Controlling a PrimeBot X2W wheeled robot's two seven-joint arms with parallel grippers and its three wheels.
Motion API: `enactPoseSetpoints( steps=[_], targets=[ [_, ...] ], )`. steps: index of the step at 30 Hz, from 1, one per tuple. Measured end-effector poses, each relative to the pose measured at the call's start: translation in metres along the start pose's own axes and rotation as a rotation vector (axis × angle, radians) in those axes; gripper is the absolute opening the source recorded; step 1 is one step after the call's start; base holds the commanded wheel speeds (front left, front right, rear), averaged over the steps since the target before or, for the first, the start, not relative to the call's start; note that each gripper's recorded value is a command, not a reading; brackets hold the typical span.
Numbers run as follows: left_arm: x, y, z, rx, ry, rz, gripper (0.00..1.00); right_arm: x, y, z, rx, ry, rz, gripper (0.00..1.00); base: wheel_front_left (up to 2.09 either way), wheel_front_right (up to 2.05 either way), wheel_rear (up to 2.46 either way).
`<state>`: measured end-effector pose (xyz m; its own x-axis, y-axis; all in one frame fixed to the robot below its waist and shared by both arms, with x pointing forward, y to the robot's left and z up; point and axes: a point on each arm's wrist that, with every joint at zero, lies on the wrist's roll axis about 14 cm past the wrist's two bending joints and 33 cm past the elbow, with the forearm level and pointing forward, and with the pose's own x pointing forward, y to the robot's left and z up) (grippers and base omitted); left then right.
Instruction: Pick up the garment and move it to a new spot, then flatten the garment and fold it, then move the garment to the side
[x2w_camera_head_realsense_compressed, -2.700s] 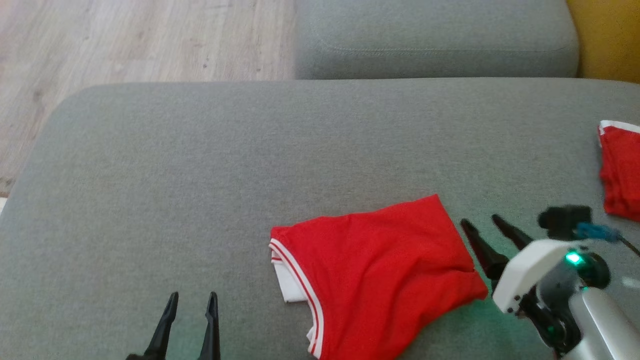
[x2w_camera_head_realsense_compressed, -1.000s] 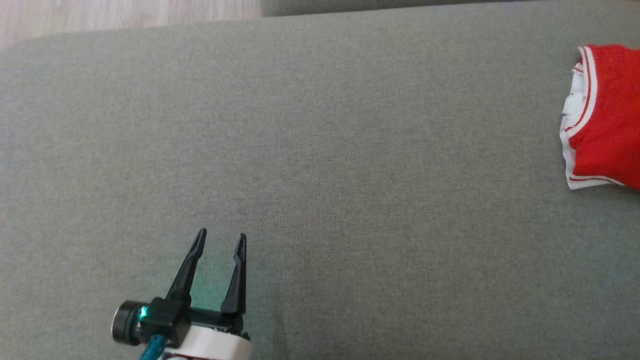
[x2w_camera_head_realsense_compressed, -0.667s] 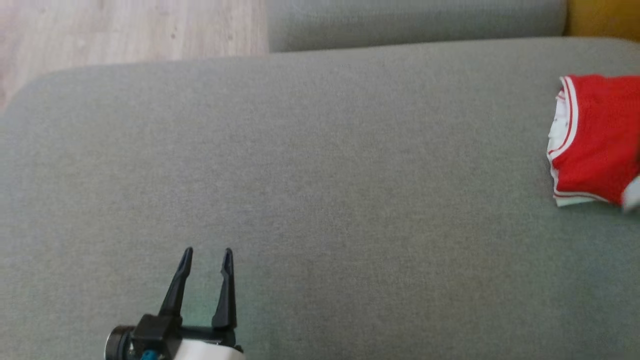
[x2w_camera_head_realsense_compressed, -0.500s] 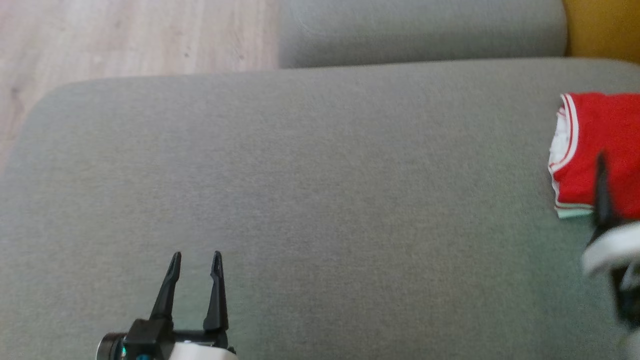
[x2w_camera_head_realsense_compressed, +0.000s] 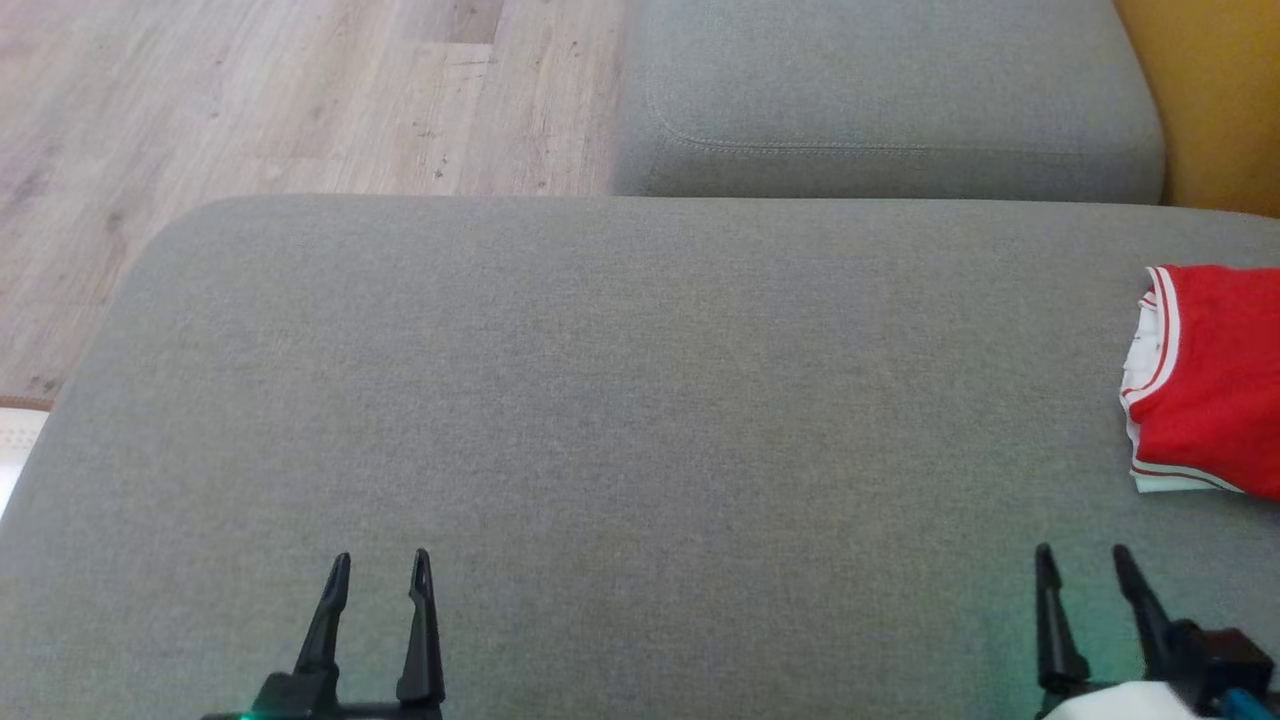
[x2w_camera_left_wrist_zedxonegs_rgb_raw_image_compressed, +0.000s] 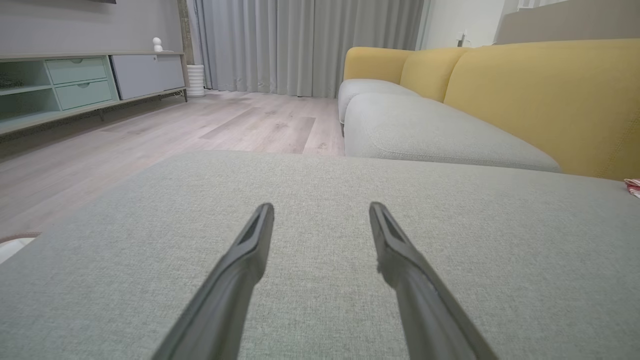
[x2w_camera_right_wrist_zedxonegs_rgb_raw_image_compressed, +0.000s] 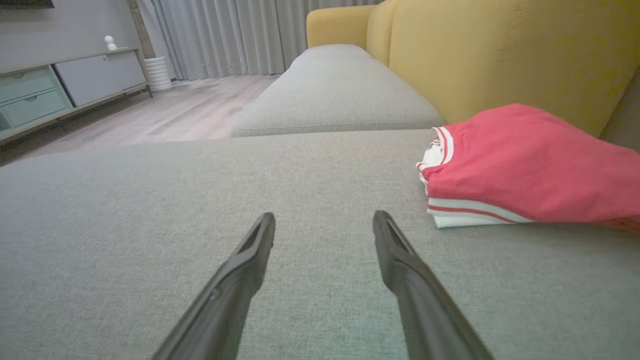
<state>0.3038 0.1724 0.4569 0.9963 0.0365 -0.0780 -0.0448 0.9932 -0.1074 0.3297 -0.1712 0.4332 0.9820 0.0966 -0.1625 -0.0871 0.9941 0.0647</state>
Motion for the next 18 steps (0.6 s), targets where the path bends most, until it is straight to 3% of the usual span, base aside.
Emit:
enactPoseSetpoints(
  steps=[7,8,13,18],
  targets=[
    [0.002,-0.005,-0.002,-0.001,0.007,-0.027,1.0,0.004,0.003,0.012,0.004,-0.042,0.003,1.0,0.0,0.0,0.0],
    [0.002,-0.007,-0.002,-0.004,0.007,-0.034,0.0,0.004,0.003,0.014,0.003,-0.05,0.003,0.0,0.0,0.0,0.0],
    [-0.007,-0.005,-0.027,-0.009,0.09,-0.027,0.0,-0.006,0.001,-0.014,0.018,0.042,-0.009,0.0,0.0,0.0,0.0],
    [-0.009,-0.004,-0.032,-0.068,0.114,-0.014,0.0,-0.008,-0.002,-0.018,0.076,0.057,-0.03,0.0,0.0,0.0,0.0]
  ],
)
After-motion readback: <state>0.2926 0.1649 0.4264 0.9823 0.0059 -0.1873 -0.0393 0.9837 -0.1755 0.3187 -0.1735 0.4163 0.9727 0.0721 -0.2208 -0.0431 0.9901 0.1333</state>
